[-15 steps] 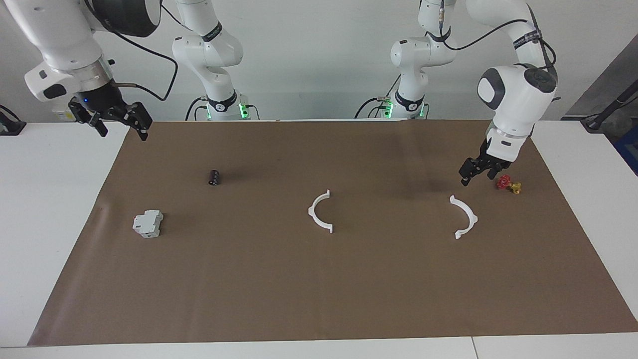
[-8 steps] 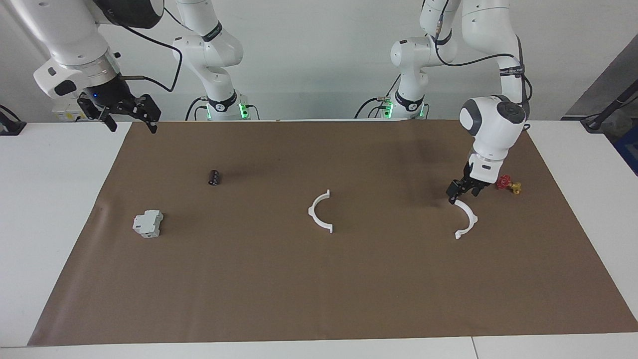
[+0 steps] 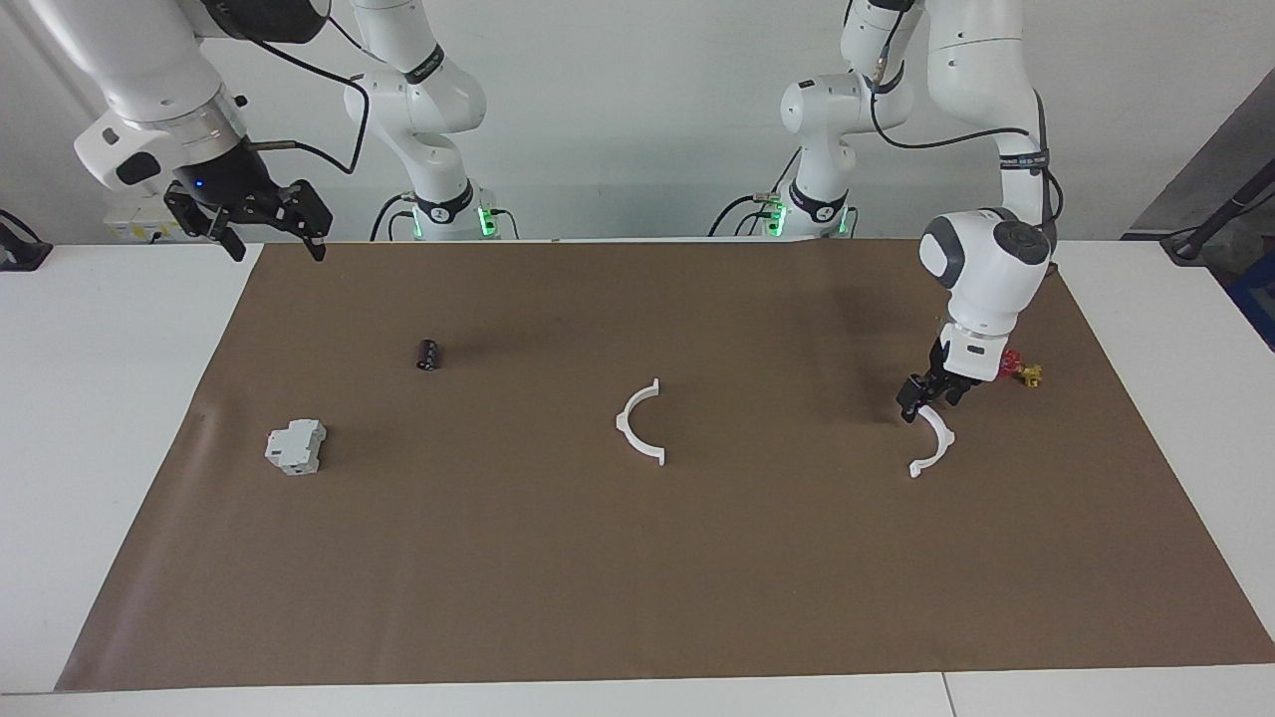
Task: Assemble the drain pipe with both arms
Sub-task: 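Reach and grasp the other white clamp half with the left gripper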
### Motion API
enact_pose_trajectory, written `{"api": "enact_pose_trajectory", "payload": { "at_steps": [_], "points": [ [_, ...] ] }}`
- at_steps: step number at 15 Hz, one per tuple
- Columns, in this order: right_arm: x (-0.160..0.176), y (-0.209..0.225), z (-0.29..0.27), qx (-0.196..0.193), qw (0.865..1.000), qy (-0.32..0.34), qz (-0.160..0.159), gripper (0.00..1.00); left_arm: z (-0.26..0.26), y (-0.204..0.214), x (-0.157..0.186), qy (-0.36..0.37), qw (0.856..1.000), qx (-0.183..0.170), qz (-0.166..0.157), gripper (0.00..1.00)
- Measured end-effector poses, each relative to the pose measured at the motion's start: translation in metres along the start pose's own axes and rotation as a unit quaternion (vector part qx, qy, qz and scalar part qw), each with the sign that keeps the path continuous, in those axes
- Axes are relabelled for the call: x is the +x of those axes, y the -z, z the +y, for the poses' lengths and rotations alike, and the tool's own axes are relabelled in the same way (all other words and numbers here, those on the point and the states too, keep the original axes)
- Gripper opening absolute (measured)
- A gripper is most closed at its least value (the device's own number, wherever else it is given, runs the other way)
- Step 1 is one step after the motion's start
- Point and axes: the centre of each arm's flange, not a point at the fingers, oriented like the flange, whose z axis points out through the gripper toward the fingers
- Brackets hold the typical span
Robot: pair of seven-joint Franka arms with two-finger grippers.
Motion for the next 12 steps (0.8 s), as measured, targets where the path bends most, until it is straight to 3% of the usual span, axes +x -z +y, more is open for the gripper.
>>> {"api": "enact_pose_trajectory", "payload": {
  "at_steps": [7,9,12],
  "points": [
    [0.0003,-0.0016,-0.0036,-0.002,1.000,0.003,-0.002,1.00,-0.0010,-0.0005,0.0011,0.001,1.000,0.000,0.000,1.00],
    [0.0003,-0.0016,-0.0036,-0.002,1.000,0.004,-0.002,1.00,0.0011,-0.0013,0.0016,0.000,1.000,-0.001,0.000,0.95],
    [0.0003,-0.0016,-0.0024,-0.002,1.000,0.002,-0.002,1.00,0.0021,-0.0009,0.0042,-0.001,1.000,-0.001,0.002,0.62]
  ]
}}
